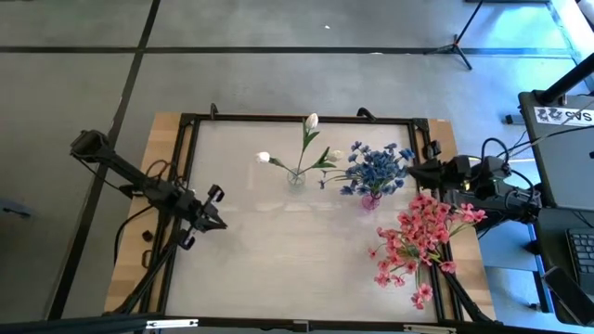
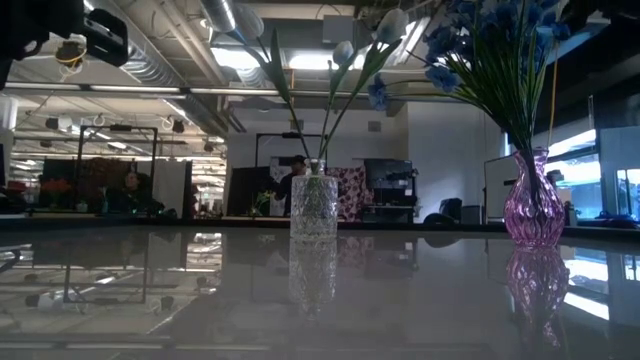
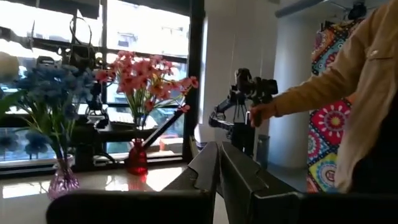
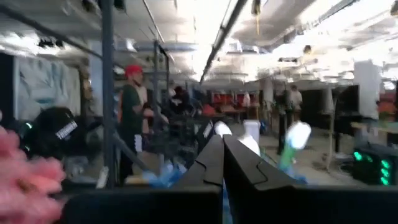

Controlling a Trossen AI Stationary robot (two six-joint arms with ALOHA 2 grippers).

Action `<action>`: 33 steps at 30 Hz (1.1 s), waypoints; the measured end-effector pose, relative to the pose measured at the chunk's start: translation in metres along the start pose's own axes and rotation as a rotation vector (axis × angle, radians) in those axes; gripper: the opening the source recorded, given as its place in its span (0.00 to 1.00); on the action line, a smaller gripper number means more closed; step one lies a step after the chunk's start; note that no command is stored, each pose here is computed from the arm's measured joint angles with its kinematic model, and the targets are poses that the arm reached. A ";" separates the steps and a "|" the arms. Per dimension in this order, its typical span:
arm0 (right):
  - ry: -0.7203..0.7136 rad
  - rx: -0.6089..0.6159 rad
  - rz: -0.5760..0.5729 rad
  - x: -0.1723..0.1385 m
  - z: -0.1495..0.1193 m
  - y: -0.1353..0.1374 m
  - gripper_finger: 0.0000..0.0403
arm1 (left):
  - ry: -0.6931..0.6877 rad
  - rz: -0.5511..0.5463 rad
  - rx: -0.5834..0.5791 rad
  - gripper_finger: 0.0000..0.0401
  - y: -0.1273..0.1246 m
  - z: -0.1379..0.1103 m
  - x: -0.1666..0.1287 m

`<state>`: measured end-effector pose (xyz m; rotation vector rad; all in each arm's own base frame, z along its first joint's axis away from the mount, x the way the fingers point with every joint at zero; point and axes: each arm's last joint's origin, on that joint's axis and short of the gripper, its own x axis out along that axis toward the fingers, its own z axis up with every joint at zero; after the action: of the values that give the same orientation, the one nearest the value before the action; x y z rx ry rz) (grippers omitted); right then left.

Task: Sort flowers into vase by color
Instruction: Return to Home Position

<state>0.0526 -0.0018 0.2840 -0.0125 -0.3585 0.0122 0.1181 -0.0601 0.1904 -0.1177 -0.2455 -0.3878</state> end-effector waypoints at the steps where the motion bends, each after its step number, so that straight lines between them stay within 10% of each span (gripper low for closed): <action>1: 0.016 -0.001 0.000 0.000 -0.002 0.000 0.01 | 0.002 -0.004 -0.006 0.03 -0.001 0.000 0.000; 10: -0.045 -0.095 0.175 -0.001 0.004 0.005 0.01 | 0.124 -0.008 -0.099 0.03 -0.002 -0.012 -0.001; 18: 0.066 0.016 0.105 0.000 -0.006 0.003 0.01 | 0.137 -0.009 -0.109 0.03 -0.002 -0.013 -0.001; 23: -0.125 -0.073 0.022 -0.001 0.012 0.001 0.01 | 0.108 -0.049 -0.102 0.03 -0.003 -0.010 -0.001; 29: -0.323 -0.035 -0.628 -0.011 0.032 -0.016 0.01 | 0.099 -0.061 0.022 0.03 -0.004 -0.009 -0.001; 33: -0.174 -0.017 -1.140 -0.019 0.021 -0.026 0.01 | 0.120 -0.041 0.034 0.03 -0.003 -0.012 -0.001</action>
<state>0.0272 -0.0274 0.2975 0.1780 -0.4992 -1.1228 0.1187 -0.0642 0.1792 -0.0556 -0.1360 -0.4297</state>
